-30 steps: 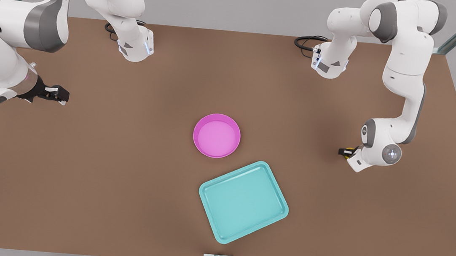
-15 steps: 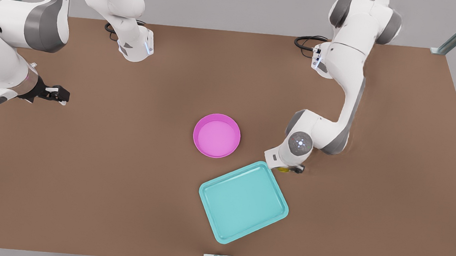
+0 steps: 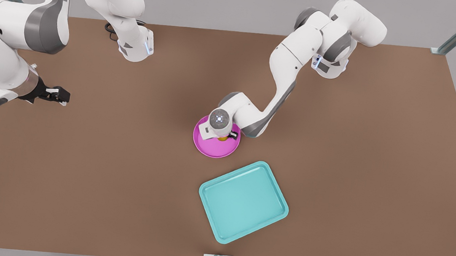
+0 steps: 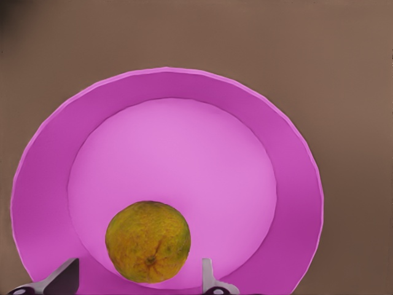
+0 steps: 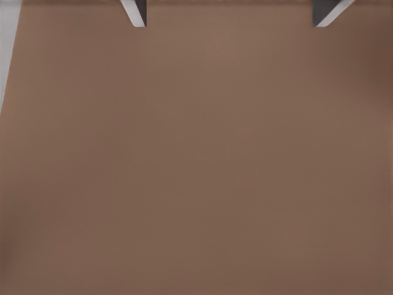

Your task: Place the orange on the plate with the left arm and the plate on the tray with the right arm

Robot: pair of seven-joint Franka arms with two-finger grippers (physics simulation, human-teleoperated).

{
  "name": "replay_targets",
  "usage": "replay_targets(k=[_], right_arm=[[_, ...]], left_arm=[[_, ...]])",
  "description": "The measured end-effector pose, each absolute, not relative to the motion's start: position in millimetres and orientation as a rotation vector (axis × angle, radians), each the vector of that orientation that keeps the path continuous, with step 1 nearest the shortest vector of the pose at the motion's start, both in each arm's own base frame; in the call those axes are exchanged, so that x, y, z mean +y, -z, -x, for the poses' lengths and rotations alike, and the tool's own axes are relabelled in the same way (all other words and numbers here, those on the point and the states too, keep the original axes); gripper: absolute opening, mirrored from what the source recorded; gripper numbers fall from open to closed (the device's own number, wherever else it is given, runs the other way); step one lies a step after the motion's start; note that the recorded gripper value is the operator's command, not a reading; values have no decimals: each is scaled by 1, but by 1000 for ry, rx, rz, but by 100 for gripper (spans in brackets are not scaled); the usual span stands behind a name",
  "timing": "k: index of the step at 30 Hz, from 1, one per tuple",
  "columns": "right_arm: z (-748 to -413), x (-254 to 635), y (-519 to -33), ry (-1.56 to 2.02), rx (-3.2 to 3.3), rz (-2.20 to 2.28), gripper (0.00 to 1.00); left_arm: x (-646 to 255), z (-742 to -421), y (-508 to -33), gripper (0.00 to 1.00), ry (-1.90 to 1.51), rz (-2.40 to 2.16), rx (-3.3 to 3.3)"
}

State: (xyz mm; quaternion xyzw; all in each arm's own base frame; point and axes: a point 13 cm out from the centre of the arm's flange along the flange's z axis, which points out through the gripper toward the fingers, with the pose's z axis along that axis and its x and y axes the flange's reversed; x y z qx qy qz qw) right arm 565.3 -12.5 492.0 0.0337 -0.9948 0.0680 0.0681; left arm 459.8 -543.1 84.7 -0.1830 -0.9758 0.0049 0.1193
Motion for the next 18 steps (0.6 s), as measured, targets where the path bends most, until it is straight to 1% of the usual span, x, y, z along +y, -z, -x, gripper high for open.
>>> replay_targets(k=[1, 2, 3, 4, 6, 7, 8, 9, 10, 12, 13, 14, 15, 16, 17, 18], right_arm=[[-565, -13, -492, -205, -2996, -101, 100], [-565, -13, -492, -205, -2996, -101, 100], [-565, -13, -492, -205, -2996, -101, 100], [-565, -13, -492, -205, -2996, -101, 100], [-565, -13, -492, -205, -2996, -101, 100], [-565, -13, -492, -205, -2996, -101, 100], [-565, -13, -492, -205, -2996, -101, 100], [-565, -13, -492, -204, -2995, -101, 100], [-565, -13, -492, -204, -2995, -101, 100], [-565, -13, -492, -204, -2995, -101, 100], [-565, -12, -490, -201, -2993, -103, 100], [-567, -7, -481, -189, -2977, -117, 100], [-572, 9, -454, -138, -2929, -159, 100], [-575, 33, -409, -21, -2841, -199, 100], [-576, 63, -351, 85, -2732, -243, 100], [-570, 98, -294, 158, -2630, -294, 100]], left_arm=[[-539, -471, -104, 100, -14, 499, -2882], [-517, -501, -159, 100, -7, 432, -2944], [-471, -541, -236, 100, 21, 326, -3017], [-407, -572, -303, 100, 65, 191, -3065], [-277, -604, -396, 100, 154, -85, -3087], [-216, -611, -428, 100, 199, -207, -3074], [-172, -607, -447, 100, 212, -287, -3041], [-141, -600, -456, 100, 133, -309, -2987], [-125, -588, -460, 100, 36, -284, -2937], [-101, -553, -470, 100, -34, -254, -2903], [-97, -550, -472, 100, -33, -242, -2911], [-97, -559, -471, 100, -23, -226, -2921], [-99, -569, -468, 100, -11, -208, -2927], [-101, -575, -466, 100, -5, -191, -2927], [-104, -576, -460, 100, -7, -173, -2914], [-106, -576, -457, 100, -12, -157, -2901]])
